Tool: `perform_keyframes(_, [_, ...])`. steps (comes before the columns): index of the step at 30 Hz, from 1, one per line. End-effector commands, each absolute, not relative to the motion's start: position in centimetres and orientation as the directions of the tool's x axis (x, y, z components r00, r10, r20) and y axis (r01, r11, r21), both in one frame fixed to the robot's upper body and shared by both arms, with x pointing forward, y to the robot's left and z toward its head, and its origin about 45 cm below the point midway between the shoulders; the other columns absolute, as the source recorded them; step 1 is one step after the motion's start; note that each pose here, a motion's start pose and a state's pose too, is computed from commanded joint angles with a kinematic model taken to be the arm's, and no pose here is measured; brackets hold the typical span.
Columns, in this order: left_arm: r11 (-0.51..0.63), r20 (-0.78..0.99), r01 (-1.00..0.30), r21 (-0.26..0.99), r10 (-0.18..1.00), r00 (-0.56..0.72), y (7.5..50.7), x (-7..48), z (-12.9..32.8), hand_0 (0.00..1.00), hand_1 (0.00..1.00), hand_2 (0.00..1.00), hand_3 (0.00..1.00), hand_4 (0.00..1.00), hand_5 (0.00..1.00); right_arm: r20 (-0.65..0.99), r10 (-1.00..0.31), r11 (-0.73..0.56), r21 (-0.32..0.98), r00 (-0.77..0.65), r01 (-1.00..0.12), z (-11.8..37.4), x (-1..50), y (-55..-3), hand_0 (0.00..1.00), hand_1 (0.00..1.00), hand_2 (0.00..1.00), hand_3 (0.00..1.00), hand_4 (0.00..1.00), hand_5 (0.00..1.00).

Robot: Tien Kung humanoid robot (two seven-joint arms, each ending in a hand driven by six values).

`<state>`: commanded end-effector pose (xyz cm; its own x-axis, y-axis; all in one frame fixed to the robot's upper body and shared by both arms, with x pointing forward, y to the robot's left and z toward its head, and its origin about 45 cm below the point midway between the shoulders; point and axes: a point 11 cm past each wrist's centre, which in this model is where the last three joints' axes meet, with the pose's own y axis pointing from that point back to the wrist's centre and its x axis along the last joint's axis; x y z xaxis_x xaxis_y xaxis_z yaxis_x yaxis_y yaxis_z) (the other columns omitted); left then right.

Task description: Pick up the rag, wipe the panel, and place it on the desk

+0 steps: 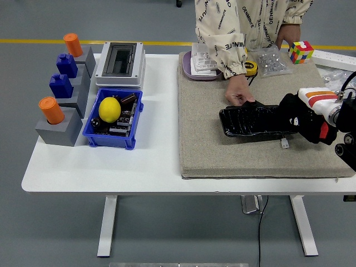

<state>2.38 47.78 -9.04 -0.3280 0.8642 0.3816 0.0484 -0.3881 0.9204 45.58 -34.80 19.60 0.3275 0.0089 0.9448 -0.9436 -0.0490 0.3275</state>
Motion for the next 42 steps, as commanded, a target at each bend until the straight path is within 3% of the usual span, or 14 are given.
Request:
perform_keyframes(13, [-0.389,0.383,0.05,0.92,0.865,-0.325,47.8,2.3,-9.0,0.649,0.697,0.746,0.567,0.6,0.478,0.948,0.005,0.015,0.319,0.319,-0.948,20.1,45.2,-37.9,0.2,0.278,0.329,0.286,0.783,0.002])
perform_keyframes(42, [-0.394,0.39,0.056,0.917,0.862,-0.324,48.1,2.0,-8.9,0.65,0.697,0.747,0.567,0.6,0.478,0.956,0.057,-0.075,0.291,0.287,-0.954,22.2,46.7,-34.0,0.2,0.278,0.329,0.285,0.783,0.002])
